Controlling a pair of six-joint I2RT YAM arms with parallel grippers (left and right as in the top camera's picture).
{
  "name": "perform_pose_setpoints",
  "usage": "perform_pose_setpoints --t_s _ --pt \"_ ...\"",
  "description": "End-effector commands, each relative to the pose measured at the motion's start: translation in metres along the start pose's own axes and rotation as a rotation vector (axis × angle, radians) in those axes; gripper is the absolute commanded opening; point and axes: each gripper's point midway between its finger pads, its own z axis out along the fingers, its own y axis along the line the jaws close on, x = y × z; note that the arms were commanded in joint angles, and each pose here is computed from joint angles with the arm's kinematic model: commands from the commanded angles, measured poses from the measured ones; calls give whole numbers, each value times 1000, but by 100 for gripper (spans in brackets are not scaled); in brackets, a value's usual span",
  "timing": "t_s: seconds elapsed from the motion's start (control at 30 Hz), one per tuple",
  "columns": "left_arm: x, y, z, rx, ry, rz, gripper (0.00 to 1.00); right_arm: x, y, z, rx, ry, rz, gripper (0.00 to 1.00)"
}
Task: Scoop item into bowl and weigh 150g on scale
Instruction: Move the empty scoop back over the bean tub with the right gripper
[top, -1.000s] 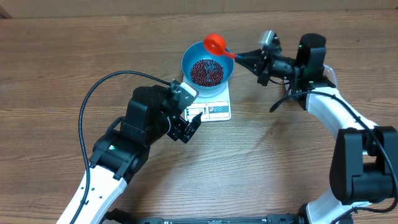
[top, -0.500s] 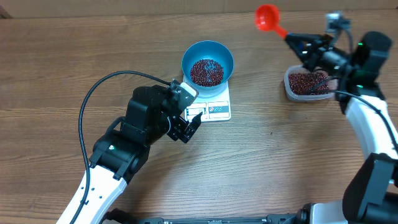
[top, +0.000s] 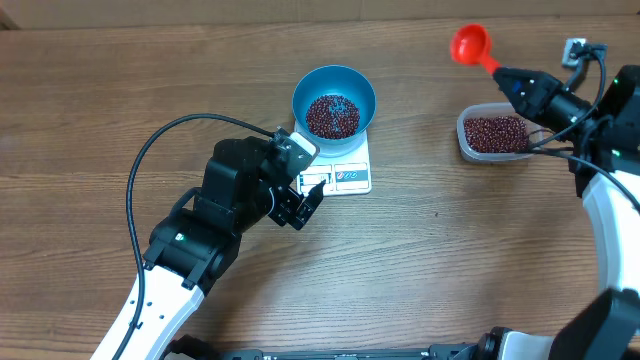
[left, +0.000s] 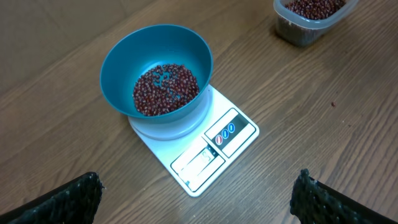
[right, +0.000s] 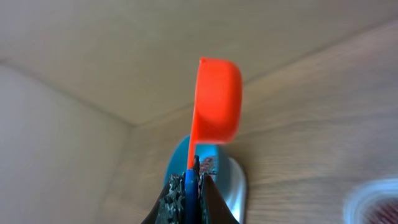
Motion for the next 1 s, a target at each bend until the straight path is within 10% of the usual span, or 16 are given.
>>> perform_pose_setpoints --t_s 0.0,0.27,0.97 --pt "-1 3 -3 -12 -6 -16 100 -15 -20 -20 235 -97 -65 4" --pt "-1 3 -3 -12 -6 -16 100 10 -71 -52 590 -19 -118 4" --pt "-1 3 -3 -12 -6 -16 100 50 -122 -57 763 199 -182 4"
